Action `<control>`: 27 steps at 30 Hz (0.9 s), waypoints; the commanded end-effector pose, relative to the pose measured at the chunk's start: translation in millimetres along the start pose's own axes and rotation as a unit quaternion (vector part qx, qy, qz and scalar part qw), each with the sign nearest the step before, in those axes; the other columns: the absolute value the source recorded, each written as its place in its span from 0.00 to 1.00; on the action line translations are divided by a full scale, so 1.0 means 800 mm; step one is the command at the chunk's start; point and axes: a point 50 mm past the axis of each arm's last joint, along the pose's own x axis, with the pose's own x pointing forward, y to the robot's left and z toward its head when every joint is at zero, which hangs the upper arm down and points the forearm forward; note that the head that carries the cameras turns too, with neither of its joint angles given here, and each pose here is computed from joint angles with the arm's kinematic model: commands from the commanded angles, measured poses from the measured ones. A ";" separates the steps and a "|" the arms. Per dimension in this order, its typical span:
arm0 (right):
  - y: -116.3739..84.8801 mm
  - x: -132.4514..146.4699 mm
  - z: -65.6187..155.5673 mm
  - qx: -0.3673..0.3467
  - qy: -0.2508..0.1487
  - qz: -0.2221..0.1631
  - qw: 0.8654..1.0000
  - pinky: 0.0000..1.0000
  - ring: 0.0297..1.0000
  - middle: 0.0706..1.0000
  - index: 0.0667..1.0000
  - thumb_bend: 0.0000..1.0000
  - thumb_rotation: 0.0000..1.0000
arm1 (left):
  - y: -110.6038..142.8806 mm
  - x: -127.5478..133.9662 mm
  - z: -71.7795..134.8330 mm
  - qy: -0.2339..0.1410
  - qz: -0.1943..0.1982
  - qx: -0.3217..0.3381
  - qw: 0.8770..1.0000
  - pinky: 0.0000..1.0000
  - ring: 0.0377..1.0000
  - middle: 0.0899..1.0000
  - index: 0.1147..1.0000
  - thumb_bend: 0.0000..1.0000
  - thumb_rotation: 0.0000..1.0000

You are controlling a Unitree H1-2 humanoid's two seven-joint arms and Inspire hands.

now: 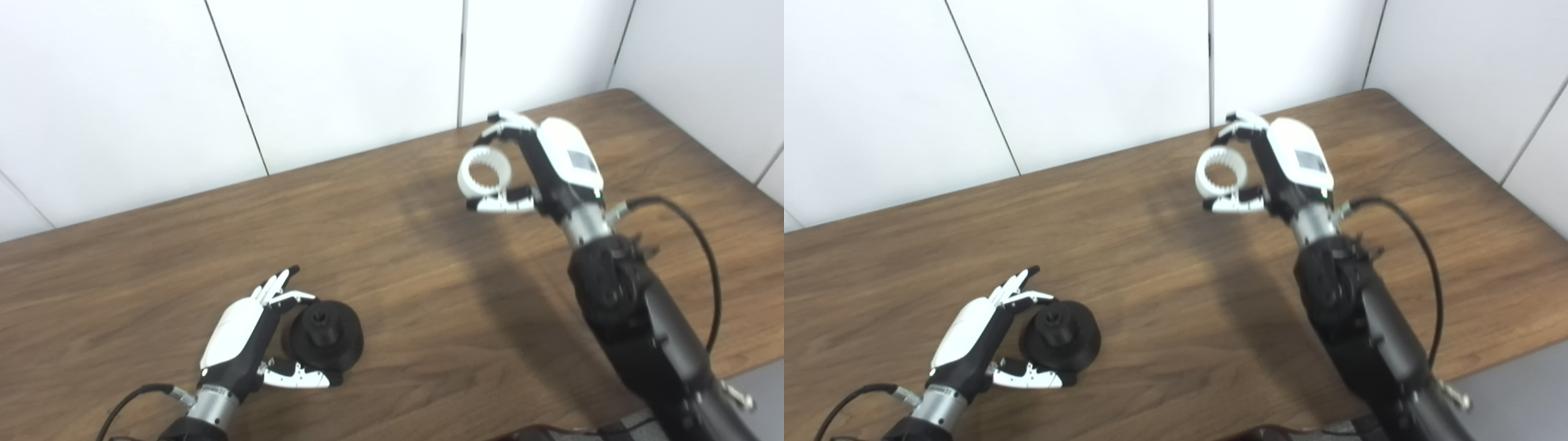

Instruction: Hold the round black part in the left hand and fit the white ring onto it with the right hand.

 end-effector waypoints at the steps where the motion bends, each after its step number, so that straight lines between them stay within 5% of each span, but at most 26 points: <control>1: -0.022 -0.003 0.019 0.000 -0.045 -0.049 0.998 0.70 0.77 0.81 0.58 0.72 0.17 | 0.018 0.010 0.006 -0.015 0.021 0.015 1.000 1.00 1.00 1.00 0.57 0.91 0.28; 6: -0.017 -0.034 0.026 0.005 -0.050 -0.038 0.998 0.72 0.77 0.82 0.58 0.72 0.18 | 0.018 0.012 0.006 -0.018 0.022 0.016 0.999 1.00 1.00 1.00 0.57 0.91 0.29; 17: -0.019 -0.044 0.028 0.009 -0.068 -0.023 0.997 0.77 0.76 0.81 0.58 0.72 0.16 | 0.014 0.013 0.015 -0.019 0.026 0.015 0.999 1.00 1.00 1.00 0.57 0.91 0.29; 27: -0.014 -0.052 0.041 0.034 -0.111 0.031 0.993 0.80 0.77 0.80 0.58 0.71 0.15 | -0.001 0.028 0.038 -0.020 0.026 0.013 0.999 1.00 1.00 1.00 0.57 0.91 0.29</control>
